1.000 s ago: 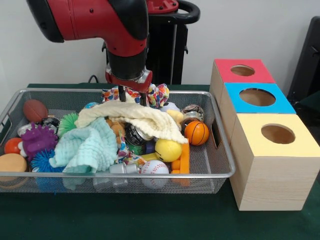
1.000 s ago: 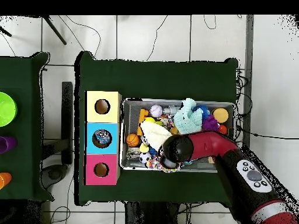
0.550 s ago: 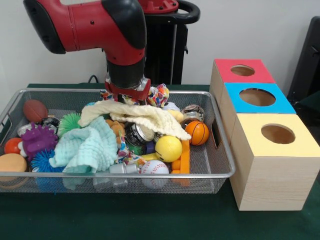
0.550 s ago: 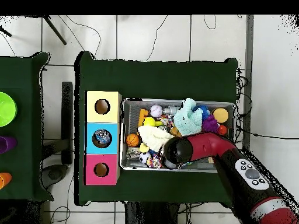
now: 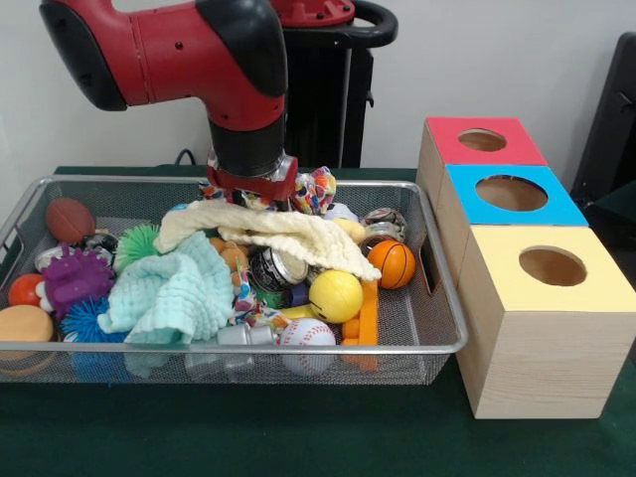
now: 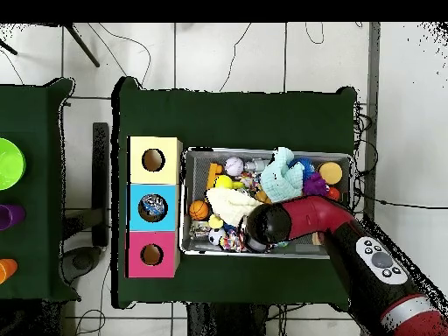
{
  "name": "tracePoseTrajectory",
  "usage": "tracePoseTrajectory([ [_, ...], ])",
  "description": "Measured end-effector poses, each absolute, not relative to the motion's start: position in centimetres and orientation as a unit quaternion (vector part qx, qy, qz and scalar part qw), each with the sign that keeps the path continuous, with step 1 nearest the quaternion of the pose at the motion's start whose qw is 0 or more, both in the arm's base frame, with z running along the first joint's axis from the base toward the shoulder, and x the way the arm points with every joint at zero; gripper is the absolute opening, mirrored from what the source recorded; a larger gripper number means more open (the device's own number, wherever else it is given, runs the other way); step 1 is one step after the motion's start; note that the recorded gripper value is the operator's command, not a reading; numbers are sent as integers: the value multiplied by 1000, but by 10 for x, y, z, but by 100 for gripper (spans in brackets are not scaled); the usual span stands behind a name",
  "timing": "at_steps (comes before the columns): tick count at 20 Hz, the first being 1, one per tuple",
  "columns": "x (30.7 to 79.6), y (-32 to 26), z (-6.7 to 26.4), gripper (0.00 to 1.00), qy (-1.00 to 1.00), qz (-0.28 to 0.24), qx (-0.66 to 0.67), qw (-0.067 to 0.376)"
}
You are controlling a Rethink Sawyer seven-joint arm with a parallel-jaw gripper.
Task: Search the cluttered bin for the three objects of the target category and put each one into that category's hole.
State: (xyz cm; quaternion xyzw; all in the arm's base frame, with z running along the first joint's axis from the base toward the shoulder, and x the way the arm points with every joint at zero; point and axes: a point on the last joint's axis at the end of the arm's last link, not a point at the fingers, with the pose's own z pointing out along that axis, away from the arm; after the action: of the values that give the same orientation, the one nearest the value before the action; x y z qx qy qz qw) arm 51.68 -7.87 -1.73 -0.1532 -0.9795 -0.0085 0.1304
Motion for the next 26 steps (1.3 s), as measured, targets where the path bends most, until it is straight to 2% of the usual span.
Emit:
tracePoseTrajectory([
  [5, 524, -71, -16, 100, -984, -11, -136, 119],
  [12, 542, -51, -26, 100, -992, -13, -95, 77],
  [26, 565, -22, -23, 100, -997, -19, -63, 51],
])
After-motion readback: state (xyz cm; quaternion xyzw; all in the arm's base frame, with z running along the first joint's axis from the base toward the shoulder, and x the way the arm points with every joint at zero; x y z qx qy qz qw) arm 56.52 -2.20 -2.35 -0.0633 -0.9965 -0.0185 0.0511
